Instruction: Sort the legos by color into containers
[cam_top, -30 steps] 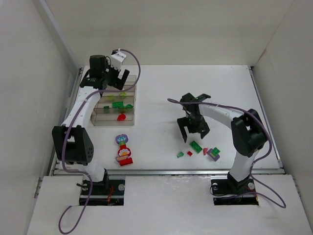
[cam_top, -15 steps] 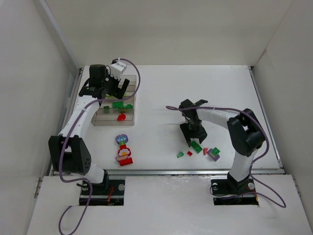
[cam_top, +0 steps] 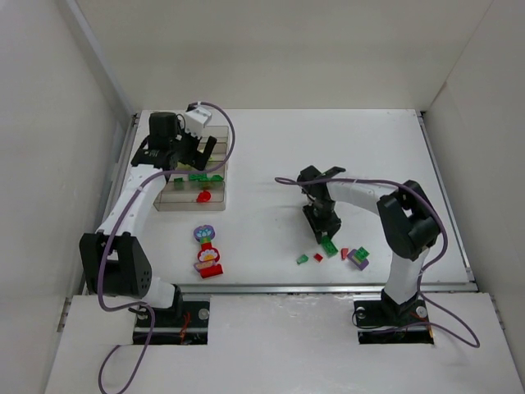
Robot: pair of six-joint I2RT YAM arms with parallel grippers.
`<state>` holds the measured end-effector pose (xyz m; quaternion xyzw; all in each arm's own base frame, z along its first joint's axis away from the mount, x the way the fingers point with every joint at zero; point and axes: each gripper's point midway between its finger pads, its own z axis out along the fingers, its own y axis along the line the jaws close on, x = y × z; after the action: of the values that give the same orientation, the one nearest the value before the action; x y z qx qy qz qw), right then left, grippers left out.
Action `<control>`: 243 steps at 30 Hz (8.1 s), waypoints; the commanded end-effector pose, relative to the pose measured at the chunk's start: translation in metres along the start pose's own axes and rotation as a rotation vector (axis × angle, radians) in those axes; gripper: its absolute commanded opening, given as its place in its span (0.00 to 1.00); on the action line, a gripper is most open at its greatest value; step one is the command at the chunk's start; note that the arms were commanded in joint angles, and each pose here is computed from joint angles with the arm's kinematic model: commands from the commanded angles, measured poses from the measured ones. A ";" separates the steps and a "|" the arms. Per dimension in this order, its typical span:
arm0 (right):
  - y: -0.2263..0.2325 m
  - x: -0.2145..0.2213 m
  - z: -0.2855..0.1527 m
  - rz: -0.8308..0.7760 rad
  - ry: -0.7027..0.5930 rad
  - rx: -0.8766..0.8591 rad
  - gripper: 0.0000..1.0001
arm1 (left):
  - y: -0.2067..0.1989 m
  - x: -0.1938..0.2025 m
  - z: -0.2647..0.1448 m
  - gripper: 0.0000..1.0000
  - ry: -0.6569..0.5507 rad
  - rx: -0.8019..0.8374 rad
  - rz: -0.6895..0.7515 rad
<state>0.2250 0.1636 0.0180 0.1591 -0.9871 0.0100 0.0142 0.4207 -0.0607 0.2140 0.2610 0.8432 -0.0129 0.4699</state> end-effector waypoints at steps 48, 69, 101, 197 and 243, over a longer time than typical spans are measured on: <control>0.136 -0.241 -0.325 0.240 -1.031 -0.854 0.57 | -0.142 -0.140 -0.022 0.00 -0.312 0.537 -0.162; 0.045 -0.276 -0.279 0.313 -1.023 -0.615 0.96 | 0.046 0.082 0.084 0.00 0.110 0.140 0.685; 0.045 -0.080 -0.137 -0.332 -0.462 -0.076 1.00 | 0.025 -0.027 0.000 0.90 -0.216 0.099 0.379; 0.165 -0.184 -0.364 -0.341 -0.918 -1.049 0.00 | -0.132 -0.167 -0.103 0.62 -0.839 0.571 0.584; 0.155 -0.200 -0.341 -0.227 -0.837 -1.091 1.00 | -0.102 -0.111 -0.067 0.00 -0.622 0.466 0.363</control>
<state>0.3551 0.3870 0.3514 0.2434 -0.7499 -0.5523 -0.2708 0.3577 -0.2022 0.3257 0.5432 0.5161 -0.1988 0.6317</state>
